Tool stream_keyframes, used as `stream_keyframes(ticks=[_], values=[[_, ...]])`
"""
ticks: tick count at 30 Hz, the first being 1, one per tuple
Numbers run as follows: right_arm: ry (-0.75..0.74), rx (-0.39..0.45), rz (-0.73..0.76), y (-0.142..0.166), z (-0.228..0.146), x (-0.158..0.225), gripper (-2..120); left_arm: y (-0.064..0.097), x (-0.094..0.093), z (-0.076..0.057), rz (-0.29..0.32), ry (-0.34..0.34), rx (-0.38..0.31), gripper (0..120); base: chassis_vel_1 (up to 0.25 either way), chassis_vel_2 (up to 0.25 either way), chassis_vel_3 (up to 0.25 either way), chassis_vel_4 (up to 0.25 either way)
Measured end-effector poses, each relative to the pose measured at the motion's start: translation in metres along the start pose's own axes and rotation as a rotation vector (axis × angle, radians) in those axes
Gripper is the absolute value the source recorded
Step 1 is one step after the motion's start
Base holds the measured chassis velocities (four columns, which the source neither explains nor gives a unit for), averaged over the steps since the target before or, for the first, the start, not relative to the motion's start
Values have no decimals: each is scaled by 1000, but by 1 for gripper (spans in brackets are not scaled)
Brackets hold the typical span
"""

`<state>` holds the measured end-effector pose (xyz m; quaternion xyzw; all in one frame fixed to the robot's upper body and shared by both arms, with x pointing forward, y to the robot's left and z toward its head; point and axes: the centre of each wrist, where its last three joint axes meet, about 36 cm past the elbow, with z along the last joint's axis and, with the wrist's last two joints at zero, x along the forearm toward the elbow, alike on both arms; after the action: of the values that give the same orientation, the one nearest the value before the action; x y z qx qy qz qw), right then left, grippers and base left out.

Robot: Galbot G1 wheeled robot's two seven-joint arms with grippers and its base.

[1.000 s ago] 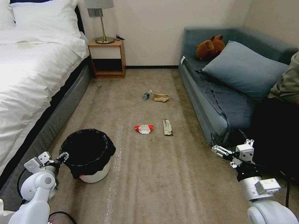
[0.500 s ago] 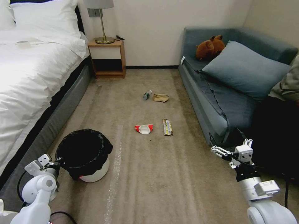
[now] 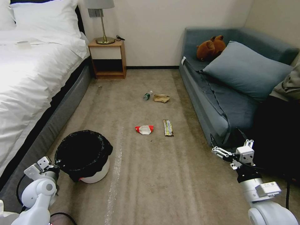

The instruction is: Pick up the trash bin, then pick up the garbage on the floor and place it into the trash bin.

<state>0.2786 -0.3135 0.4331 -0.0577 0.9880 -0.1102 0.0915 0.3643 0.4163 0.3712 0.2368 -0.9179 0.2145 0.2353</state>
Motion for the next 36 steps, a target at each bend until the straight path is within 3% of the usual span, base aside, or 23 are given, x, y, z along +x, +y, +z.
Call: stream_keyframes(ticks=[5, 10, 14, 20, 26, 36], values=[[18, -1, 33, 6, -1, -3, 100, -6, 23, -8, 36, -40, -28, 4, 0, 0, 0, 0], [48, -74, 64, 18, -3, -10, 100, -20, 64, -26, 82, -143, -91, 4, 0, 0, 0, 0], [47, -115, 69, 24, -2, -12, 100, -27, 81, -29, 90, -175, -111, 4, 0, 0, 0, 0], [-13, -170, 64, 30, 0, -16, 100, -49, 123, -34, 129, -243, -111, 4, 0, 0, 0, 0], [-45, -150, 57, 30, 5, -16, 100, -59, 147, -35, 152, -281, -107, 4, 0, 0, 0, 0], [-71, -166, 76, 33, 17, -12, 100, -64, 157, -30, 155, -278, -95, 4, 0, 0, 0, 0]])
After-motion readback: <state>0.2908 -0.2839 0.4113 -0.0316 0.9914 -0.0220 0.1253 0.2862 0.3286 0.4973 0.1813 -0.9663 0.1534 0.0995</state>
